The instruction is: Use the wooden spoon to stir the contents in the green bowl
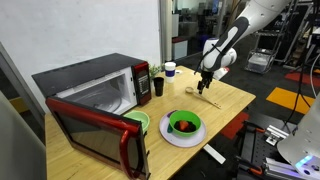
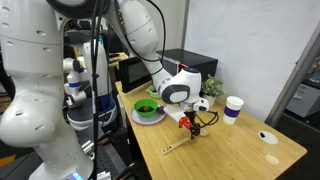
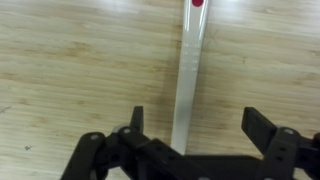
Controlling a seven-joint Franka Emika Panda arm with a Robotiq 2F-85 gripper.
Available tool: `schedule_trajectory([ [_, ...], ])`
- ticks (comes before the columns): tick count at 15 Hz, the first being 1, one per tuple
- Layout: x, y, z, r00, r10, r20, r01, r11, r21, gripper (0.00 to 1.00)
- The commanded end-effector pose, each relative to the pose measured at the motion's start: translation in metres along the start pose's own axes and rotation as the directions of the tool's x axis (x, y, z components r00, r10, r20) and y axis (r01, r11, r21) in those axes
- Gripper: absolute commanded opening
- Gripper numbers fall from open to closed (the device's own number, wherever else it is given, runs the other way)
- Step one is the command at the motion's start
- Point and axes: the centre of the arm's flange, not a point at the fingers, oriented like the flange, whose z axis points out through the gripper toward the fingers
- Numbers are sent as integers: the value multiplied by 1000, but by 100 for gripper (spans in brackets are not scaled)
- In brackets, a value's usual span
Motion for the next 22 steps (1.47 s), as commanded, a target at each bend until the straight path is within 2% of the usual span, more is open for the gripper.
schedule_trajectory([
  [1, 7, 5, 5, 1000, -12, -27, 13, 1000, 16, 100],
  [10, 36, 3, 13, 999, 30, -43, -27, 997, 77, 100],
  [16, 20, -1, 8, 998, 66, -5, -65, 996, 61, 100],
  [20, 19, -1, 10, 998, 50, 44, -54, 992, 110, 100],
  [21, 21, -4, 14, 998, 59, 18, -60, 995, 76, 100],
  [22, 20, -5, 15, 998, 57, 29, -59, 995, 82, 100],
])
